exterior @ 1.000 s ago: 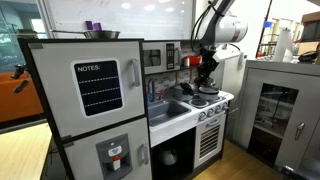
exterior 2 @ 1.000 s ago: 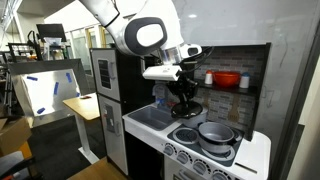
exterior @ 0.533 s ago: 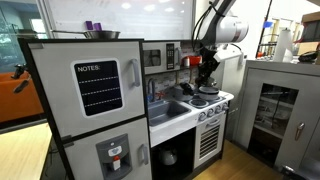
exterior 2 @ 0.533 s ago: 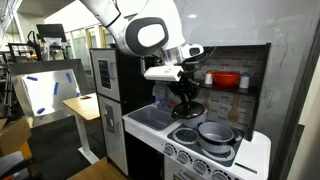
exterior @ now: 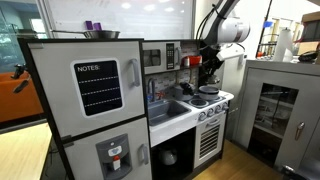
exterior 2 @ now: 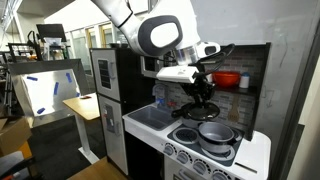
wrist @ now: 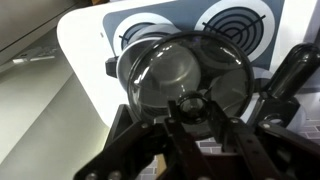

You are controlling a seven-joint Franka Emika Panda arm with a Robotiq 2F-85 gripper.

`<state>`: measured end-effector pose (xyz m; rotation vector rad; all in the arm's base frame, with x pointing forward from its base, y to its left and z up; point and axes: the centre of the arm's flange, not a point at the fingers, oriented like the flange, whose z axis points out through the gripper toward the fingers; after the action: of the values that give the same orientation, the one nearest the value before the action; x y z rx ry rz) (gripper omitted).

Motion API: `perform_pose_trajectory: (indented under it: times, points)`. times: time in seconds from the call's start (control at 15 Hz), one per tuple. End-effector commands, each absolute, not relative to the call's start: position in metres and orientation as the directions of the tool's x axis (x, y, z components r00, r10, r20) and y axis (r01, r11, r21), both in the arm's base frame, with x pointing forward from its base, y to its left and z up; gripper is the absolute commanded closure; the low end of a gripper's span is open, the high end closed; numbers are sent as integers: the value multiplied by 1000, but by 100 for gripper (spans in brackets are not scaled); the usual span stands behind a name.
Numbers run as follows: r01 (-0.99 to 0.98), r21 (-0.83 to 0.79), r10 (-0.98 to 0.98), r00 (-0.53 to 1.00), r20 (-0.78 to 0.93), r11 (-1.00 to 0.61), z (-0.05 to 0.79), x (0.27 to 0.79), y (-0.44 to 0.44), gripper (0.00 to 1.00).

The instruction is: Take the lid on the stove and put it on the pot

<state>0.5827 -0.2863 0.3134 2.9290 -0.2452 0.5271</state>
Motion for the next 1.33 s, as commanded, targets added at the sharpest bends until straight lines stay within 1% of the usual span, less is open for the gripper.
perform_pose_trajectory:
  times: [0.0, 0.67, 1.27]
  points:
    - [-190, 101, -144, 925, 352, -977, 311, 602, -304, 92]
    - [-194, 85, -165, 949, 269, -977, 304, 608, -322, 92]
    - [-178, 82, -154, 959, 238, -981, 300, 622, -328, 92]
